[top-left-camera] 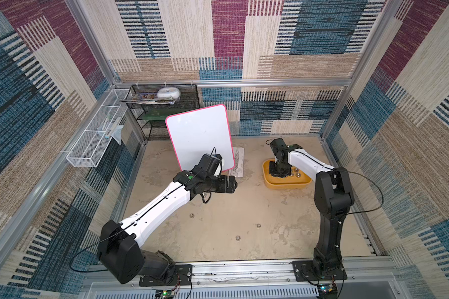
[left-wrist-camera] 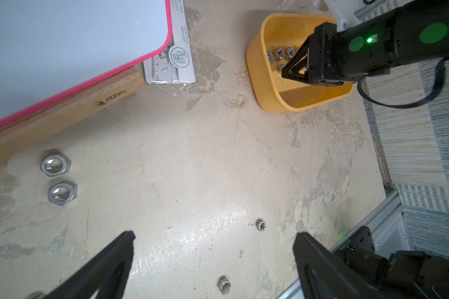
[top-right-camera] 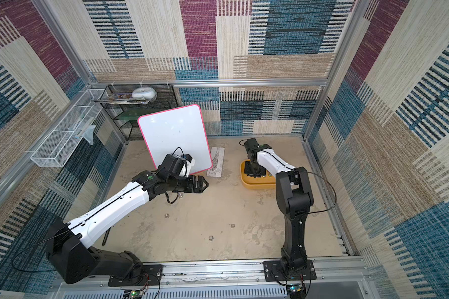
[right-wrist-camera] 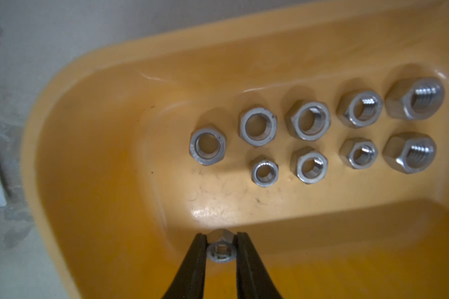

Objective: Put the nuts on the desktop into the storage box
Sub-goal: Place the nut in the storage box.

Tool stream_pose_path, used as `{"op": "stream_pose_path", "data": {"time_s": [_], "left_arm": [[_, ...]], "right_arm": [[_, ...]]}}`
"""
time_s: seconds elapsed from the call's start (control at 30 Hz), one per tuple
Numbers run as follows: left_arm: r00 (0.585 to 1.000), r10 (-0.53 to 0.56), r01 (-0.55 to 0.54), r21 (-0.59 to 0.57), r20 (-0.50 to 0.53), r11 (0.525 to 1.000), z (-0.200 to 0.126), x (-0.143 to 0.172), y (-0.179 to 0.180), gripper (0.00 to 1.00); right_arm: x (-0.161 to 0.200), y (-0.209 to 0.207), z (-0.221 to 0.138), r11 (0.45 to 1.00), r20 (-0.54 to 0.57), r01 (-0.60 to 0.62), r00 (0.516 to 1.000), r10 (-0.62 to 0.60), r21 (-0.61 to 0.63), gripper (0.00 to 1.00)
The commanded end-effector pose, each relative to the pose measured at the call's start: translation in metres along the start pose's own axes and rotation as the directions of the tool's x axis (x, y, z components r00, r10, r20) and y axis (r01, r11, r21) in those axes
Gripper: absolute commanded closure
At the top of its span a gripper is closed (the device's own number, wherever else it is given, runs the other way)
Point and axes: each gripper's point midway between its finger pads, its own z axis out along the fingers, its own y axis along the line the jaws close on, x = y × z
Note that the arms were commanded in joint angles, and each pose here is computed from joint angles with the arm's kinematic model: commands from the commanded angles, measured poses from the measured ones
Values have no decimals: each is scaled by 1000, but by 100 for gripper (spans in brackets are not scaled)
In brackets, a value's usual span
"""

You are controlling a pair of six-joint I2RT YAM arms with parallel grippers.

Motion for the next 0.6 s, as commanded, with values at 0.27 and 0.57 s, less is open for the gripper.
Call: {"op": "stream_pose_path", "data": {"time_s": [0.27,0.57], "left_arm": [[1000,9,-9,-12,0,1000,6,-9,3,0],[1000,1,-1,-16,-5,1000,9,-11,7,0]], "right_arm": [[-3,-7,23,1000,-37,16,999,-16,2,75],[-8,-5,33,1000,-50,27,998,-27,7,74]]}}
